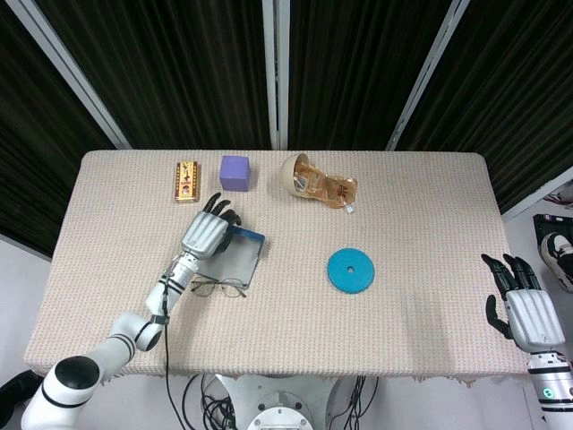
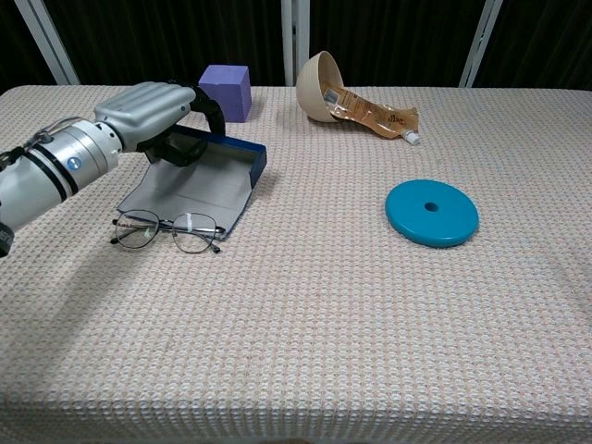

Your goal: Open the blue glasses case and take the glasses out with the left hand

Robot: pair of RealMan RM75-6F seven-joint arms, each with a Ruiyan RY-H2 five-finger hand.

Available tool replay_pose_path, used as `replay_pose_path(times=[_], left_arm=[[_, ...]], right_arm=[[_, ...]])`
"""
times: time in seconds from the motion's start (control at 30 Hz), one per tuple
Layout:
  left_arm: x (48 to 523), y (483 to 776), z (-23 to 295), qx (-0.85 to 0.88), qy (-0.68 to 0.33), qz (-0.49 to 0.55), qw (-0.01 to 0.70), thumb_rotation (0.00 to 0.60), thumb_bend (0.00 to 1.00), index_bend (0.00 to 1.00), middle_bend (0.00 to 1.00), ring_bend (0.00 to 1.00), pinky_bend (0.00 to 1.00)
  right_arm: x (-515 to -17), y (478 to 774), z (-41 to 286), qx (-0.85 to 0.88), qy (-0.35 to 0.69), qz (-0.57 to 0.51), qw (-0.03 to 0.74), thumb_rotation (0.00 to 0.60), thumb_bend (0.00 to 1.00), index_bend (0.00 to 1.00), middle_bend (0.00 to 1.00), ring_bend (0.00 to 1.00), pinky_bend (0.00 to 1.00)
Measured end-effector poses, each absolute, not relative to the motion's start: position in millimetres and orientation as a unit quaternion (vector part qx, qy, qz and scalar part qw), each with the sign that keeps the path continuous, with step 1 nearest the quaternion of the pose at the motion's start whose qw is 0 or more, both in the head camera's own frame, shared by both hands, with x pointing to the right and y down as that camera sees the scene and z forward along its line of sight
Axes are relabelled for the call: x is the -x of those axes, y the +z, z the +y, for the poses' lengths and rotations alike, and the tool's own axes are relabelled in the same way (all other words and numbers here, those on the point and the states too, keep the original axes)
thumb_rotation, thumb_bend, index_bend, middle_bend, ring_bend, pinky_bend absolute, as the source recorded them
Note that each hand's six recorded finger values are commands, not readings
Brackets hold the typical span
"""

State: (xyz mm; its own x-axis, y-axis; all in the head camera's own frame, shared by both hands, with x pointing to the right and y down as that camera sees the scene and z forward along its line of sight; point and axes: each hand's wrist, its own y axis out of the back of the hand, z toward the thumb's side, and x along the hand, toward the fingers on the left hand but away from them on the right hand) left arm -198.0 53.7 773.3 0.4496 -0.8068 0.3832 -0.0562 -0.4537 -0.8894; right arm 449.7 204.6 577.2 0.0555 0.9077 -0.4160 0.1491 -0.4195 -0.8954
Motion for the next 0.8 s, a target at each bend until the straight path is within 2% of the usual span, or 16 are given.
replay_pose_path(times=[0.1,0.23,0.5,0.63,0.8], left_arm=[[195.8,770.3,52.4,0.742,-0.436,0.300,0.412,0.600,0.35,0.10,0.19,0.03,0.00],[193.0,758.8,55.5,0.754,-0.427,0.309,0.392,0.600,0.35,0.10,0.18,0.03,0.00],[193.2,724.2,87.8,0.776,-0.419,0.296,0.366,0.600,0.39,0.33,0.18,0.03,0.00],[198.5,712.5,115.4,0.777,-0.439,0.269,0.363,0.600,0.40,0.34,0.18,0.03,0.00],[215.2,713.1,142.7,0.764,-0.486,0.241,0.349,0.600,0.40,0.35,0.18,0.03,0.00]], right_arm=[[-449.4,577.0,204.2,0.640,0.547,-0.413,0.346,0.600,0.66,0.00,0.16,0.00,0.00],[-449.2,577.9,203.5,0.642,0.545,-0.412,0.347,0.600,0.66,0.00,0.16,0.00,0.00],[-445.5,581.3,200.5,0.650,0.537,-0.408,0.351,0.600,0.66,0.00,0.16,0.00,0.00],[-444.1,584.0,199.3,0.655,0.533,-0.405,0.350,0.600,0.66,0.00,0.16,0.00,0.00],[-444.0,585.9,198.3,0.658,0.531,-0.404,0.350,0.600,0.66,0.00,0.16,0.00,0.00]])
